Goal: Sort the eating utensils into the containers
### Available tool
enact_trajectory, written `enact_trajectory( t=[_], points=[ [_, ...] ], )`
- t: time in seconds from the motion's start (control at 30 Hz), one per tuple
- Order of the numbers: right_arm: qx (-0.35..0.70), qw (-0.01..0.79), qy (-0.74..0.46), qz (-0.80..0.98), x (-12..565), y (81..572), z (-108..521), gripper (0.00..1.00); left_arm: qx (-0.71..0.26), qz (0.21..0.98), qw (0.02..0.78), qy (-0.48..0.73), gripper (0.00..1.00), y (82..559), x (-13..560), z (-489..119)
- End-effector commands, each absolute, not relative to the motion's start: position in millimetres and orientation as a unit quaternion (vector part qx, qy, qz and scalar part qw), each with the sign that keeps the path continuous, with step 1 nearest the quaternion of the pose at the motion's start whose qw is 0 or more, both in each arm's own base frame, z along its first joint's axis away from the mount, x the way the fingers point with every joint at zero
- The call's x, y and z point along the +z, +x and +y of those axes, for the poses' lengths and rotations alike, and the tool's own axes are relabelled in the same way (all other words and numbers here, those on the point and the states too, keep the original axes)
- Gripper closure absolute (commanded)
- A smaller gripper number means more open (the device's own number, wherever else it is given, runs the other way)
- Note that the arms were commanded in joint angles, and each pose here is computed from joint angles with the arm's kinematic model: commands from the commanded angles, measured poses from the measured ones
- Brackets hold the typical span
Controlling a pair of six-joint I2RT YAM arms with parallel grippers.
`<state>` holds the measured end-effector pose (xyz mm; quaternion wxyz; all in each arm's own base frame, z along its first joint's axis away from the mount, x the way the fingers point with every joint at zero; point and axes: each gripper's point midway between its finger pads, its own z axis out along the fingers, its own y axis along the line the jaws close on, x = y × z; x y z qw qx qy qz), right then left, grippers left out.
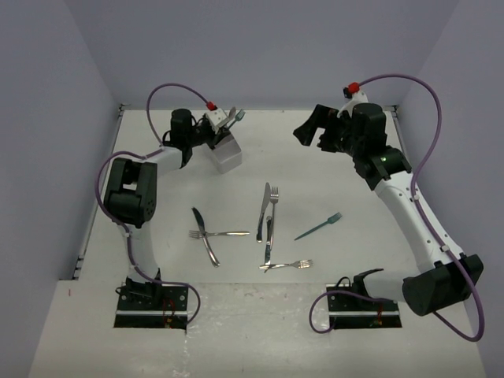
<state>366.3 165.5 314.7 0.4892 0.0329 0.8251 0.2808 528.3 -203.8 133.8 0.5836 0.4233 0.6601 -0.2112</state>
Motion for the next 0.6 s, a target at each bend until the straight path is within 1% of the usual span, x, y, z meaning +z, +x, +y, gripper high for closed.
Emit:
enact_trajectory(
  t=[0.0,0.07,0.1,0.2,0.37,0.4,0.43,0.47,0.53,0.57],
  points=[
    [0.269,0.499,0.034,0.823,319.6,369.3,160.2,0.01,-0.195,0.646,0.602,0.427,0.90,531.4,150.8,-196.7],
    [0.269,0.497,0.037,0.824,317.1,367.8,159.4,0.01,-0.191,0.651,0.600,0.424,0.84,532.4,152.3,-195.1],
    [0.267,0.494,0.040,0.826,313.6,366.5,158.6,0.01,-0.189,0.653,0.600,0.422,0.64,533.6,155.2,-194.4],
    [0.247,0.488,0.071,0.834,304.7,364.2,147.6,0.01,-0.187,0.669,0.596,0.403,0.40,536.5,165.6,-190.8],
    [0.203,0.476,0.128,0.846,290.7,354.5,124.5,0.01,-0.200,0.659,0.593,0.417,0.30,521.3,182.4,-194.1],
    [0.193,0.467,0.141,0.852,280.5,350.1,120.0,0.01,-0.199,0.652,0.600,0.418,0.00,517.8,193.9,-193.4],
    [0.183,0.444,0.167,0.861,268.5,341.1,114.9,0.01,-0.206,0.649,0.597,0.424,0.00,511.8,195.9,-195.7],
    [0.163,0.433,0.190,0.866,259.1,335.4,106.3,0.01,-0.205,0.640,0.604,0.428,0.00,506.2,210.8,-195.9],
    [0.141,0.379,0.261,0.876,229.0,318.6,96.7,0.01,-0.216,0.633,0.602,0.436,0.00,494.1,220.6,-198.5],
    [0.107,0.322,0.284,0.897,194.9,295.6,89.5,0.01,-0.211,0.624,0.614,0.435,0.00,488.5,239.4,-197.2]
  ],
)
